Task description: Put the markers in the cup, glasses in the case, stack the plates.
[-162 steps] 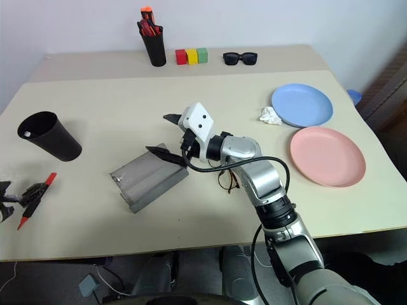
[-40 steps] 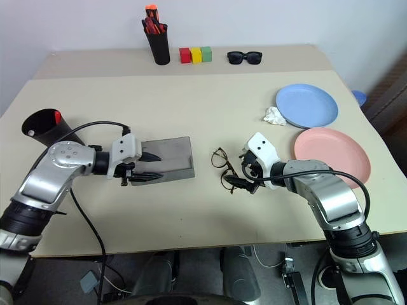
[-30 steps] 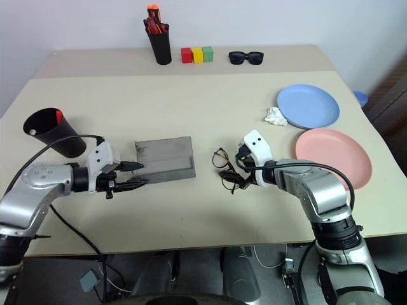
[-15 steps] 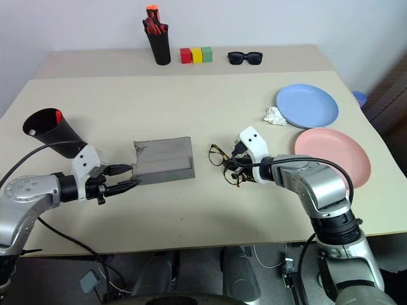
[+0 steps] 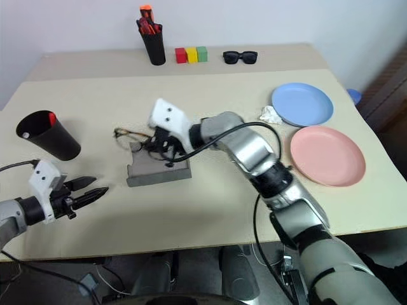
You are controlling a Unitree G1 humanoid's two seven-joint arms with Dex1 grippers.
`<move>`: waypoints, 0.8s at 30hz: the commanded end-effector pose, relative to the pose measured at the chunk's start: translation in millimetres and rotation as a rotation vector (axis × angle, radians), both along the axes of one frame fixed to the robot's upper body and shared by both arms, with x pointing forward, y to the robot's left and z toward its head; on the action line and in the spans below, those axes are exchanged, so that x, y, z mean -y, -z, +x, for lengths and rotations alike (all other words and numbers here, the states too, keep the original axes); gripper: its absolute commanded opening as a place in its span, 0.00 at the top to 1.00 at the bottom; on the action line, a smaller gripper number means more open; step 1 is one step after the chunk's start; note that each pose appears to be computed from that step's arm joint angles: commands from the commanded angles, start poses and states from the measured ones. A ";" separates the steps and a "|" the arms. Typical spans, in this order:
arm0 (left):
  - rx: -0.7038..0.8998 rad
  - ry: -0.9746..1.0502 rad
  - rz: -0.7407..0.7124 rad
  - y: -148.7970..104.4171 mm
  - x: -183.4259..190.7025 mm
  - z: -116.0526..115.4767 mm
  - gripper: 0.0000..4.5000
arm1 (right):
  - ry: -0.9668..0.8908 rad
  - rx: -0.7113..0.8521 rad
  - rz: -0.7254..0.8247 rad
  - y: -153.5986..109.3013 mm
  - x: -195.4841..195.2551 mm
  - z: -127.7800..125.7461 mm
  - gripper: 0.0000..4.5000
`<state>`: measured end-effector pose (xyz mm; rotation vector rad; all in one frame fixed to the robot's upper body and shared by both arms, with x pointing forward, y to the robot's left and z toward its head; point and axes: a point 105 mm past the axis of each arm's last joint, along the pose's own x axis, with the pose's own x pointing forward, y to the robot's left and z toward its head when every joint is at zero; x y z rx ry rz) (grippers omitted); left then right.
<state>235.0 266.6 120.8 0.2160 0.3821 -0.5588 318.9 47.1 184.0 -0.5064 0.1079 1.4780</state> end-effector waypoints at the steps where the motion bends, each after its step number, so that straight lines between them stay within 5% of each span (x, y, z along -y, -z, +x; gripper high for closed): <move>1: 0.060 0.044 0.005 -17.2 8.9 -6.4 0.44 | -0.041 -0.015 -0.031 4.7 0.0 6.2 0.99; 7: 0.061 0.064 0.015 -17.6 16.6 -10.3 0.44 | -0.104 -0.030 -0.110 28.8 8.2 0.0 0.99; 11: 0.074 0.071 0.012 -20.1 18.4 -5.5 0.44 | -0.057 -0.020 -0.089 24.3 8.1 8.2 0.70; 15: 0.140 0.071 -0.010 -32.8 19.2 10.3 0.44 | 0.017 0.038 -0.041 9.0 10.7 20.8 0.24; 18: 0.168 0.076 -0.051 -42.6 26.2 29.0 0.65 | 0.052 0.096 0.006 -5.9 22.3 22.3 0.22; 21: 0.194 0.101 -0.063 -47.9 39.5 46.8 0.98 | 0.059 0.120 0.036 -11.3 35.7 13.7 0.22; 24: 0.226 0.095 -0.054 -53.6 59.2 82.0 0.99 | 0.066 0.154 0.054 -8.2 55.1 -3.6 0.22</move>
